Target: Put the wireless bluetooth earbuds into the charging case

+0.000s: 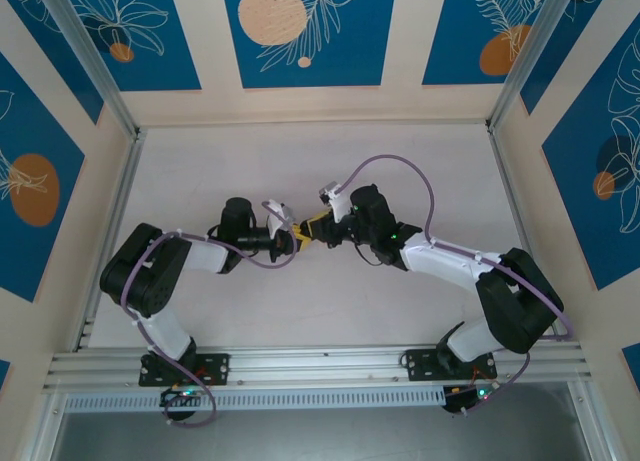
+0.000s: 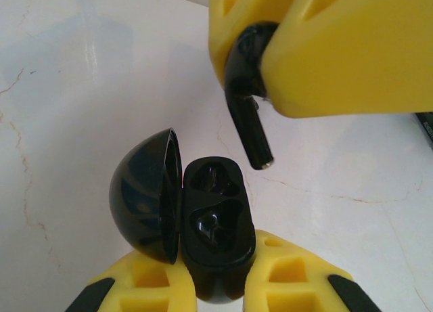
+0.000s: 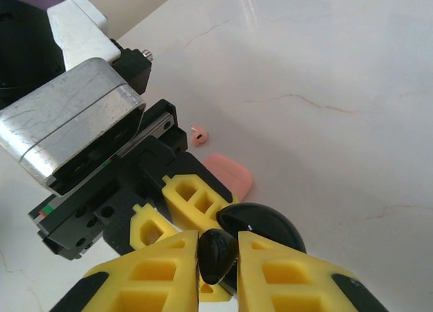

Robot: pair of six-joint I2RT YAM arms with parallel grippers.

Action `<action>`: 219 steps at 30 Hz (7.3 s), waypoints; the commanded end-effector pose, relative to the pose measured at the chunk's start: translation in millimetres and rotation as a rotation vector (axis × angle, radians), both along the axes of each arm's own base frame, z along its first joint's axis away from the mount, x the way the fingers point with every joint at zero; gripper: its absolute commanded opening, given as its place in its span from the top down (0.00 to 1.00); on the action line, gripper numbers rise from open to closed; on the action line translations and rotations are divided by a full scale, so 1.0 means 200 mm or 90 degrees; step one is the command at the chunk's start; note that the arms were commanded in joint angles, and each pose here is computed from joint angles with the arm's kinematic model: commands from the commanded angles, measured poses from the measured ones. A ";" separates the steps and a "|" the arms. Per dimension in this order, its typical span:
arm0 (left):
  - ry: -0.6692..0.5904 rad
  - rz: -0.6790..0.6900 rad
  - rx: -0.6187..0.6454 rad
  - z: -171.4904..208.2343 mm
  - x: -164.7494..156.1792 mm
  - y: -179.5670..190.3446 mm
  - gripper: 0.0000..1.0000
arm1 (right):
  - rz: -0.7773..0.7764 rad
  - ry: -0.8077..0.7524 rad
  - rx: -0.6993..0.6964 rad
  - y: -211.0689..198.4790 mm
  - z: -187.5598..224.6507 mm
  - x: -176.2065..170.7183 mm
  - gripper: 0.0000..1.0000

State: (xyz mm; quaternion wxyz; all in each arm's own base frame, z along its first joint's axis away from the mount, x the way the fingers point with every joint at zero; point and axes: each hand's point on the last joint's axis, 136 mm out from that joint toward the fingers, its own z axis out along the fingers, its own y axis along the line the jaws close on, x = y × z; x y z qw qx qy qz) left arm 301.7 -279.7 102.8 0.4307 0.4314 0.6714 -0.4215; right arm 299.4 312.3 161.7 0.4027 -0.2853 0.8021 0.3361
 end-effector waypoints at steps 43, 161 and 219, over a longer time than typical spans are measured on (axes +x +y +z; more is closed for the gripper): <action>-0.018 -0.017 -0.029 0.08 0.01 -0.01 0.96 | 0.051 -0.057 -0.084 0.02 -0.11 -0.05 0.81; -0.041 -0.019 -0.038 0.15 -0.02 0.00 0.93 | 0.043 0.414 0.183 -0.06 -0.07 -0.03 0.86; -0.044 -0.021 -0.028 0.15 -0.02 0.00 0.93 | 0.092 0.374 0.171 0.07 0.02 -0.05 0.87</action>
